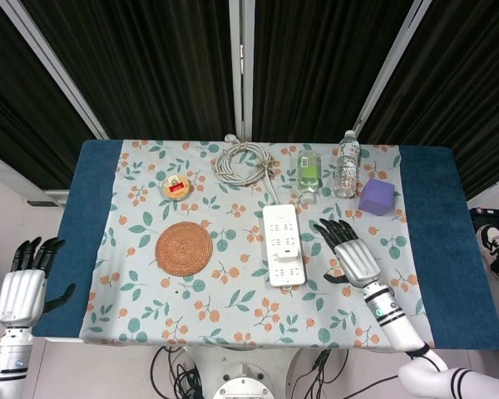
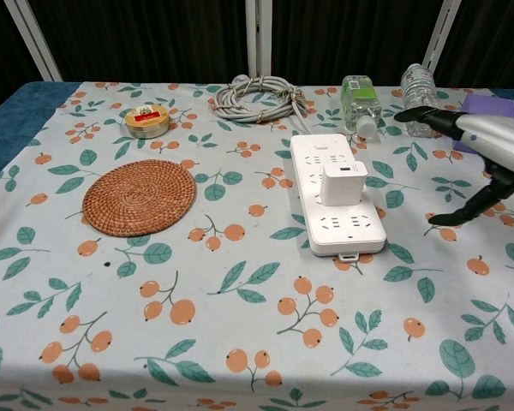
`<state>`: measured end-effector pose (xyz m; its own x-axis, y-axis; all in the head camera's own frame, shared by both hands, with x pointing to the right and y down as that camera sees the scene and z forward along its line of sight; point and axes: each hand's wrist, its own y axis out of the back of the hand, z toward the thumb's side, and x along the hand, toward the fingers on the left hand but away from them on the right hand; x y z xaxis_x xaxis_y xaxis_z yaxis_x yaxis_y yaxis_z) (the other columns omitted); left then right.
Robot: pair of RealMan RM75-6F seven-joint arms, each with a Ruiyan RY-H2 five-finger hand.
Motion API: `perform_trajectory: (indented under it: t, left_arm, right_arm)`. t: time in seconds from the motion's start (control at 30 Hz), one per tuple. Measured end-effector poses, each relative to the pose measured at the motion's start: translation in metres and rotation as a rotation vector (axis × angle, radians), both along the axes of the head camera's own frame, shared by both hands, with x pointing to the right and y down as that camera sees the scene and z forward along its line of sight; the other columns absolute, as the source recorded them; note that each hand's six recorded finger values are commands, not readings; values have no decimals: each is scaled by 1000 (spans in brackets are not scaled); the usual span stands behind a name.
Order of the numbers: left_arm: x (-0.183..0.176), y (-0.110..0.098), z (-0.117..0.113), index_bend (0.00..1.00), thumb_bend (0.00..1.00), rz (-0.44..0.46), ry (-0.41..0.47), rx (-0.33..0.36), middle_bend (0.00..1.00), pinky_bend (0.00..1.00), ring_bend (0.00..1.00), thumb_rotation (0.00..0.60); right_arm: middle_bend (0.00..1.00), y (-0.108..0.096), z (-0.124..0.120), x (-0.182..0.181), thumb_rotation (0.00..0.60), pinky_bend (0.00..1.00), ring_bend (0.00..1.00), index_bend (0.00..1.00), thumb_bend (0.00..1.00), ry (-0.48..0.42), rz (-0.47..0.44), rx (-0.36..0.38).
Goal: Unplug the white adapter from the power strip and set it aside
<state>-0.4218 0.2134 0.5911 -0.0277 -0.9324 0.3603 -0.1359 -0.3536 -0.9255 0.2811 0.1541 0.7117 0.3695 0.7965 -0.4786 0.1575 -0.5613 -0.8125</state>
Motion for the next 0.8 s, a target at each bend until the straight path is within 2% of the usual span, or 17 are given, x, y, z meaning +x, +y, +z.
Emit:
perform_trajectory:
  t: [0.13,0.33,0.63,0.8]
  left_arm:
    - [-1,1,-1,132,219,-2,5,-1,106,0,22,600]
    - [-4,2,-1,132,220,-5,7,-1,106,0,22,600]
    - [-6,0,-3,132,220,0,5,2,106,0,22,600]
    - [1,-4,-1,132,217,42,12,-11,106,0,22,600]
  right_arm:
    - [0,-3,20,-18,600,0,0,0,0,4,-13,3]
    - [0,-6,35,-43,600,0,0,0,0,-36,-8,25]
    - [0,-11,40,-93,600,0,0,0,0,-136,-28,51]
    - [0,-15,35,-106,600,0,0,0,0,-164,-43,56]
